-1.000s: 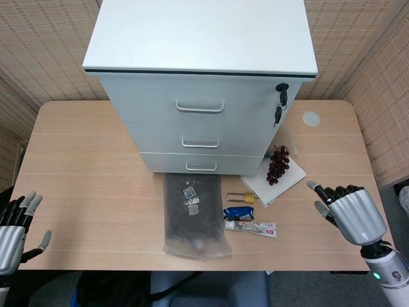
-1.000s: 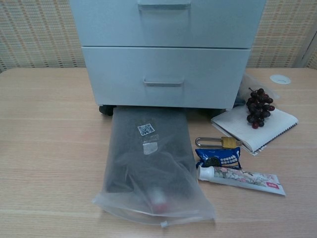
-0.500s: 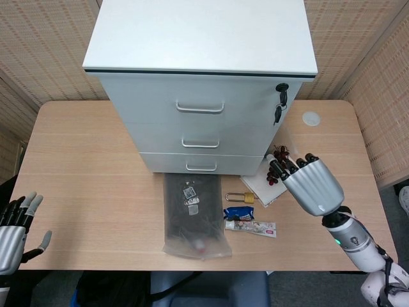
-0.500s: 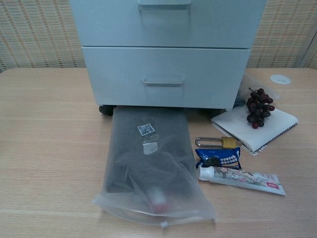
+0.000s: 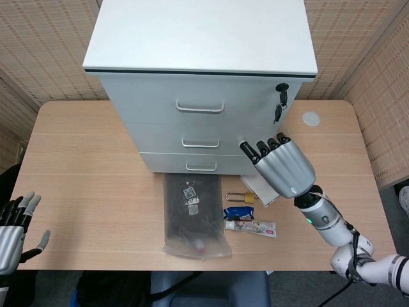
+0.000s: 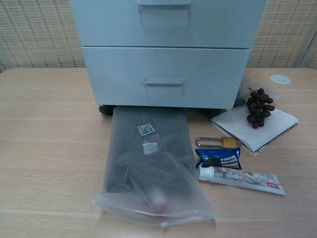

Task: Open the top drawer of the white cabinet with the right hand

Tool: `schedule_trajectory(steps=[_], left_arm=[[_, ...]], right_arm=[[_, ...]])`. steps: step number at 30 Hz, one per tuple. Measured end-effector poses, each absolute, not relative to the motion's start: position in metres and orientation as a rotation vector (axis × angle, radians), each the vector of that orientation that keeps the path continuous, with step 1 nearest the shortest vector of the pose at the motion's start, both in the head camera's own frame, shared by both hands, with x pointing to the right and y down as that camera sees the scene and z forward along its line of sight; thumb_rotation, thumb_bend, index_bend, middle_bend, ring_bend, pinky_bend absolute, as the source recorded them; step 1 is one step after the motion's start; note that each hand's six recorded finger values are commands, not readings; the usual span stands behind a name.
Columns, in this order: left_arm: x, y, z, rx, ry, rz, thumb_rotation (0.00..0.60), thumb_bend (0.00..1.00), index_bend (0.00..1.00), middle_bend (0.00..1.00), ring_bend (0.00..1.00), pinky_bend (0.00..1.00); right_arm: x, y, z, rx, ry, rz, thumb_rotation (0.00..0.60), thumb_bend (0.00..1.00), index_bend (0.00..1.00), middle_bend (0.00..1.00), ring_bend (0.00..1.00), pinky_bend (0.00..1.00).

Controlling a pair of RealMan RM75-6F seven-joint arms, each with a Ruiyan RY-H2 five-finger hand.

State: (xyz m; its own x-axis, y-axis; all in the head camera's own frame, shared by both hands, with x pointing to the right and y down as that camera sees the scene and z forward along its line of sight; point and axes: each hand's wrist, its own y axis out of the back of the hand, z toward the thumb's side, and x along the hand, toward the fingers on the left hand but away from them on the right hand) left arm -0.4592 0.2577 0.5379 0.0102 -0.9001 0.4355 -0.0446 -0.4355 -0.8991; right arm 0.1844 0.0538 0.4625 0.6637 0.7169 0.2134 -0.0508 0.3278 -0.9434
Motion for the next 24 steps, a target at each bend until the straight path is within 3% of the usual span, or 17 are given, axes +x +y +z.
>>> schedule_trajectory(steps=[24], left_arm=[[-0.462,0.259,0.540,-1.559,0.987,-1.556,0.600,0.38,0.00,0.00,0.00,0.07]], right_arm=[[0.136,0.013,0.450,-1.070,-0.830,0.453,0.600,0.24,0.45,0.93,1.00,1.00]])
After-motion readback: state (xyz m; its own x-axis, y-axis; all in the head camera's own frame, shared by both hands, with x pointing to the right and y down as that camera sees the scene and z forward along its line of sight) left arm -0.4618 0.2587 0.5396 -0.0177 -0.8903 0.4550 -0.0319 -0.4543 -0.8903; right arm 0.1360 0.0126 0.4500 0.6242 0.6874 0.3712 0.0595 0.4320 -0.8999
